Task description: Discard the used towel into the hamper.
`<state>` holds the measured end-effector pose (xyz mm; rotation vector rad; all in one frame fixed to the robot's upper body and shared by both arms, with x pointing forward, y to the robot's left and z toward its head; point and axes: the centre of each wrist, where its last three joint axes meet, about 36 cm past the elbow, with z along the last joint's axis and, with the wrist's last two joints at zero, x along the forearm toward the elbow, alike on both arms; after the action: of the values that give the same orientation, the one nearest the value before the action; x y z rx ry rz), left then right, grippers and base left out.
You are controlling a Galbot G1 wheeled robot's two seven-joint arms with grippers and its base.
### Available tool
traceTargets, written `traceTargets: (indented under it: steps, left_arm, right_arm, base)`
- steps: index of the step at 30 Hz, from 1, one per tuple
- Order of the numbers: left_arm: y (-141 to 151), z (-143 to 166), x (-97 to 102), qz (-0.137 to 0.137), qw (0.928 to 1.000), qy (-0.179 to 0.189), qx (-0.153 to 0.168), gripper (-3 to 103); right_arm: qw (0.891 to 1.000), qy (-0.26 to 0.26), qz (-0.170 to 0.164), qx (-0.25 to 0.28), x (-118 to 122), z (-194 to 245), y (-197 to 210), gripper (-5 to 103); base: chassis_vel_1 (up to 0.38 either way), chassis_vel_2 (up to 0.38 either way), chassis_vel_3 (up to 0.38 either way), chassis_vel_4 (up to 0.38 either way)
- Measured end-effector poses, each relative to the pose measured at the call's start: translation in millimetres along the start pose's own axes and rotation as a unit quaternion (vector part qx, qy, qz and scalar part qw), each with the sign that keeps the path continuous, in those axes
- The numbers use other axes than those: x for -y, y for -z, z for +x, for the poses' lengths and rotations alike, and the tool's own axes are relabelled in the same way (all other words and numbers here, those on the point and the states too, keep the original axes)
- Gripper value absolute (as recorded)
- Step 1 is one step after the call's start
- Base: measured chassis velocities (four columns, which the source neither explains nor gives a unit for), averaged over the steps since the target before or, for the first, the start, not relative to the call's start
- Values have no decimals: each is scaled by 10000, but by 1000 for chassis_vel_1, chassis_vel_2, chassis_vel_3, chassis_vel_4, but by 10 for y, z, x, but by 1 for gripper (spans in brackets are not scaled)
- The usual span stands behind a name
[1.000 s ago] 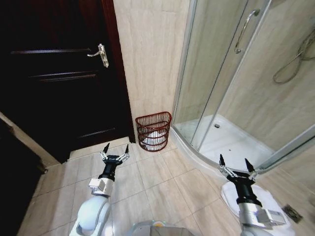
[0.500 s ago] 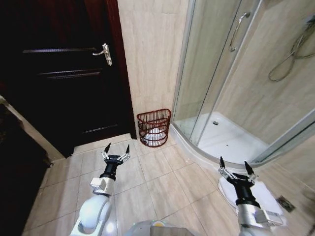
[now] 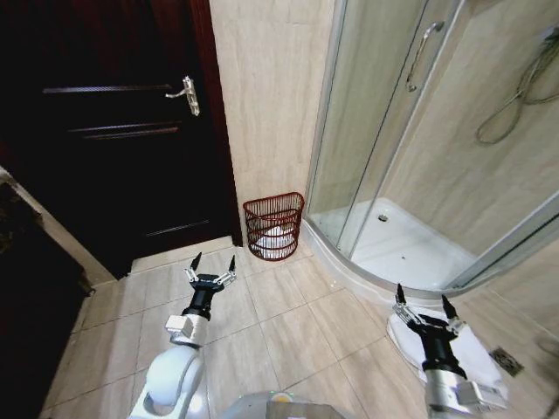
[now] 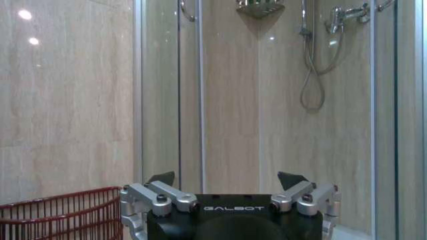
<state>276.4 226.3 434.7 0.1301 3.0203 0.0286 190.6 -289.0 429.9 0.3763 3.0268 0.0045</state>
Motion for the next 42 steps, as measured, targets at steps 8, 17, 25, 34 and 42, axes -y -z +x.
traceTargets:
  steps: [8,17,25,34,42]
  left_arm:
    - [36,-3,29,-4,9999,-118,21,100]
    - [40,19,14,-30,9999,-158,10,100]
    - [47,15,48,-17,9997,-250,9,100]
    - [40,16,57,-92,9995,-293,-14,100]
    - [39,23,46,-126,9995,-275,-30,100]
  right_arm:
    - [10000,-32,38,69,4,-14,43,100]
    - [9999,7,75,99,-18,-19,64,100]
    - [9999,1,86,88,-10,-3,61,100]
    - [9999,-11,88,90,-2,11,54,100]
    - [9999,-21,80,94,1,13,55,100]
  base:
    - [-85,-89,90,86]
    - [-92,-95,91,81]
    - [-73,-62,73,76]
    - [-85,-82,107,92]
    - [-99,-95,52,40]
